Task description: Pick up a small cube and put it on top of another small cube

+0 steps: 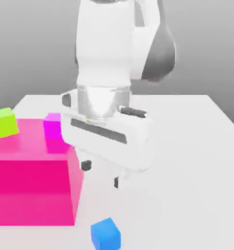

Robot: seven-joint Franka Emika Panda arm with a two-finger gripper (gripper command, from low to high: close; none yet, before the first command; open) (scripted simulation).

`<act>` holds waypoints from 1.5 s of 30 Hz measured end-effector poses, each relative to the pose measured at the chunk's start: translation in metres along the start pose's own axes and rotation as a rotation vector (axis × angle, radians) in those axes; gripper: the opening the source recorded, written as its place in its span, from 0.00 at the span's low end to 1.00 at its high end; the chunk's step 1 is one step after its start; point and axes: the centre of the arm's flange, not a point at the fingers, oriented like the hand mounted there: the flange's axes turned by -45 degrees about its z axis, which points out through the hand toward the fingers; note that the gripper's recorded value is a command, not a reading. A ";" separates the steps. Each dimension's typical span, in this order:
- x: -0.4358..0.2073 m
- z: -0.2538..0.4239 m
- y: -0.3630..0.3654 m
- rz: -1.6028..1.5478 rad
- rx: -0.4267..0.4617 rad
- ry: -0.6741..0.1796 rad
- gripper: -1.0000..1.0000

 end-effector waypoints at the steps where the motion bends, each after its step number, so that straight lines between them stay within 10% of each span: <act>1: -0.003 0.018 0.004 0.036 -0.020 -0.020 0.50; 9: -0.027 0.139 0.028 0.182 -0.102 -0.096 0.50; 10: -0.028 0.149 0.030 0.183 -0.102 -0.097 0.00; 27: 0.016 0.018 0.007 0.172 0.012 -0.075 0.00; 45: 0.024 -0.180 0.164 0.181 -0.011 -0.080 0.00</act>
